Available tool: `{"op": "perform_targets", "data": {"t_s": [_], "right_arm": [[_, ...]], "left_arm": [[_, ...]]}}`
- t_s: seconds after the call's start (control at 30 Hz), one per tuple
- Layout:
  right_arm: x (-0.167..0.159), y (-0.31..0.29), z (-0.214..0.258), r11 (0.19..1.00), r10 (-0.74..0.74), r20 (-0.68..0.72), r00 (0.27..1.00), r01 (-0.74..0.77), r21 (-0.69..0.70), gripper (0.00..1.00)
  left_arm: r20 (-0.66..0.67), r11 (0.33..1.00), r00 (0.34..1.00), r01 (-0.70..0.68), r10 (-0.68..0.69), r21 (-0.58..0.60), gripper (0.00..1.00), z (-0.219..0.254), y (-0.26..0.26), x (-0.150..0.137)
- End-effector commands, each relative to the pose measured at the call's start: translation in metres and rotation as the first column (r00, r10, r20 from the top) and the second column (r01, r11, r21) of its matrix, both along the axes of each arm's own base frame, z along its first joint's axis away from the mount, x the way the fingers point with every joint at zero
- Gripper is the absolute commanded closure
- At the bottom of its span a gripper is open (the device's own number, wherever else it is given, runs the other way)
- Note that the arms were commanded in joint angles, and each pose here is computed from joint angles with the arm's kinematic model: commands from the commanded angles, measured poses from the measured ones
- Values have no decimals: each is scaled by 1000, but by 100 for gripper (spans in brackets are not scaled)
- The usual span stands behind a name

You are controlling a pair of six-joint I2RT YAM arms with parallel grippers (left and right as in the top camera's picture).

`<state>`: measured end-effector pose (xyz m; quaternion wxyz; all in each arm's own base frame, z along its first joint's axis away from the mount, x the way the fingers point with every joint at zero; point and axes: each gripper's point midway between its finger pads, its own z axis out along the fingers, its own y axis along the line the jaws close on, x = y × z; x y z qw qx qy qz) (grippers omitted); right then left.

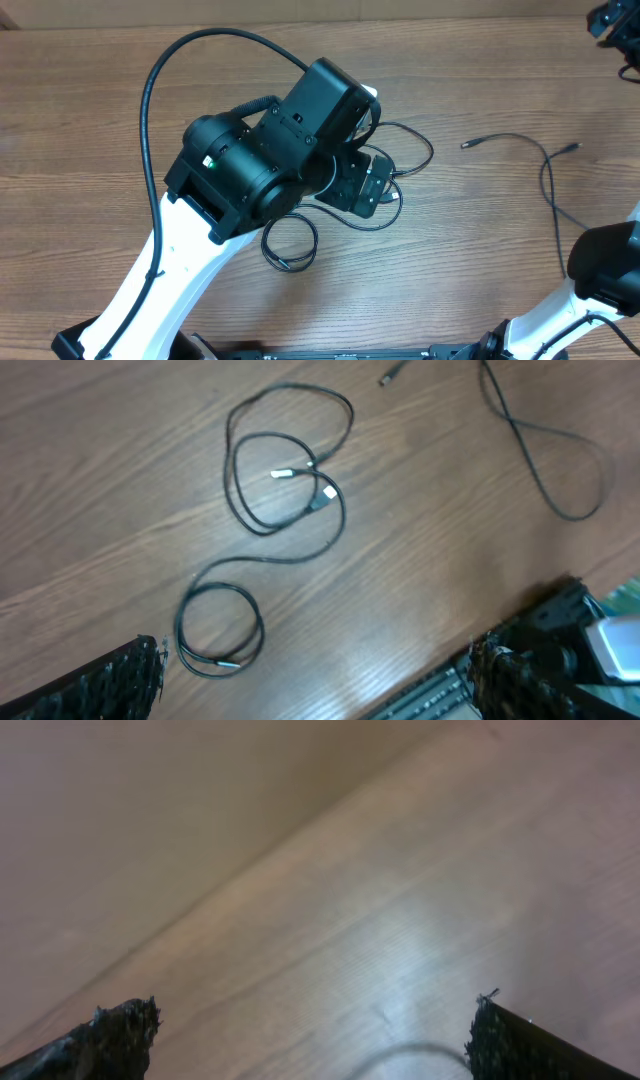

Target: Untangle cables

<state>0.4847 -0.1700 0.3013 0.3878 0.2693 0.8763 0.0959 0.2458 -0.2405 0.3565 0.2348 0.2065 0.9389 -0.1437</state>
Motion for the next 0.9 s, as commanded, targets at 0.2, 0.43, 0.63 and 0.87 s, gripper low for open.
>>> {"op": "perform_targets", "data": {"t_s": [0.2,0.43,0.63,0.87], "right_arm": [[4,29,17,987,128,81,988,-135,88,0],[-39,44,-23,975,109,-157,982,-75,207,0],[-76,16,-48,942,-197,-369,908,279,185,0],[-119,-14,-61,659,-597,-505,623,740,134,0]], "left_arm": [[99,998,993,-61,63,-25,0,15,0,19],[108,997,991,-70,73,-34,0,17,0,23],[85,997,993,-79,81,-19,0,13,4,19],[7,985,986,-169,169,-27,0,6,12,10]]}}
